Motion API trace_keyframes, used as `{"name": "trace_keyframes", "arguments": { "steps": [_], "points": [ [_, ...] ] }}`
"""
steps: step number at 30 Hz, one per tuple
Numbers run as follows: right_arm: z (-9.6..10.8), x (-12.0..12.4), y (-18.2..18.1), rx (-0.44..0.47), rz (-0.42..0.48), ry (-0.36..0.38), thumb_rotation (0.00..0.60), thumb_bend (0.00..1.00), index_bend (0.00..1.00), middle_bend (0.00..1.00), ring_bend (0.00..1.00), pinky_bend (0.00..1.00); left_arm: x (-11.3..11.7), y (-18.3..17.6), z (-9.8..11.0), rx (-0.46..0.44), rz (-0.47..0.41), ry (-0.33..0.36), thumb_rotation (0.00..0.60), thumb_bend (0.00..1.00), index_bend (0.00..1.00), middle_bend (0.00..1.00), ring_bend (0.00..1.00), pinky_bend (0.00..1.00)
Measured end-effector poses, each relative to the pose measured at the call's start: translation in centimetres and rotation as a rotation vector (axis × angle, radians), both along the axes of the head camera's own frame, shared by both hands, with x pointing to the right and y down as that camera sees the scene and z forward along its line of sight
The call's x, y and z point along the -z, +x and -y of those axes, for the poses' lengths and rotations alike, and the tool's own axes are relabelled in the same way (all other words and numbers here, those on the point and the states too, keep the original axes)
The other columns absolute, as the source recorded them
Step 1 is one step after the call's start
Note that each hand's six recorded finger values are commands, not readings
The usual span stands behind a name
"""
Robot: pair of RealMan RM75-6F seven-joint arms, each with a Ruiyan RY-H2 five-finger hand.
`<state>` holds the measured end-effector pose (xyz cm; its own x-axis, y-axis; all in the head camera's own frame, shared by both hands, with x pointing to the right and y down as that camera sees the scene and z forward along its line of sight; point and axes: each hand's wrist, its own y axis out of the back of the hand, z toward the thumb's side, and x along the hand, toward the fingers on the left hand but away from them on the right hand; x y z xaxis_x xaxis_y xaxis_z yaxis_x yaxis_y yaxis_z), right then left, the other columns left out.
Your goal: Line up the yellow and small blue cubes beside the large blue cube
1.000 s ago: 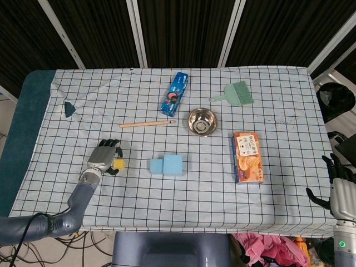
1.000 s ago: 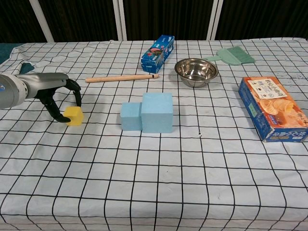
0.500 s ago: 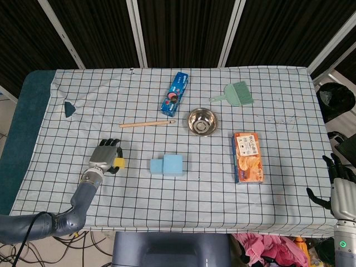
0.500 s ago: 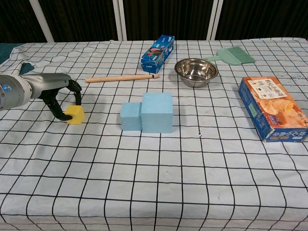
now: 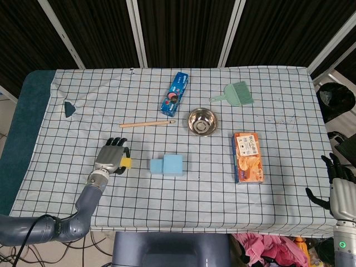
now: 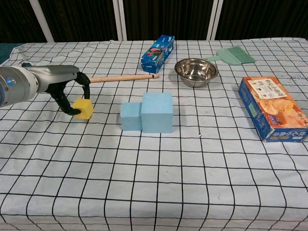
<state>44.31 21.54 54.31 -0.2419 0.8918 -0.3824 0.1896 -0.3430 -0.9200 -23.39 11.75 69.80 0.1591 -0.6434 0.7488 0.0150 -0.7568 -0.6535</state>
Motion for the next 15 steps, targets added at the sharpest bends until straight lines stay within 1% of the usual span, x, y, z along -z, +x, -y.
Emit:
{"name": "trace_keyframes", "arguments": {
  "steps": [3, 6, 10, 15],
  "points": [
    [0.0, 0.0, 0.0, 0.0, 0.002, 0.002, 0.6, 0.19, 0.1, 0.02, 0.17, 0.12, 0.5, 1.2, 0.1, -0.005, 0.001, 0.005, 0.6, 0.34, 0.48, 0.09, 0.0, 0.0],
    [0.0, 0.1, 0.0, -0.002, 0.004, 0.005, 0.6, 0.19, 0.1, 0.02, 0.17, 0.12, 0.5, 2.5, -0.3, -0.007, -0.001, -0.004, 0.6, 0.34, 0.48, 0.09, 0.0, 0.0],
    [0.0, 0.3, 0.1, -0.003, 0.008, 0.009, 0.6, 0.19, 0.1, 0.02, 0.17, 0.12, 0.0, 3.8, -0.8, -0.001, -0.006, -0.028, 0.6, 0.34, 0.48, 0.09, 0.0, 0.0],
    [0.0, 0.3, 0.2, -0.004, 0.009, 0.009, 0.6, 0.19, 0.1, 0.02, 0.17, 0.12, -0.9, 4.6, -1.1, 0.001, 0.009, -0.039, 0.6, 0.34, 0.48, 0.09, 0.0, 0.0]
  ]
}}
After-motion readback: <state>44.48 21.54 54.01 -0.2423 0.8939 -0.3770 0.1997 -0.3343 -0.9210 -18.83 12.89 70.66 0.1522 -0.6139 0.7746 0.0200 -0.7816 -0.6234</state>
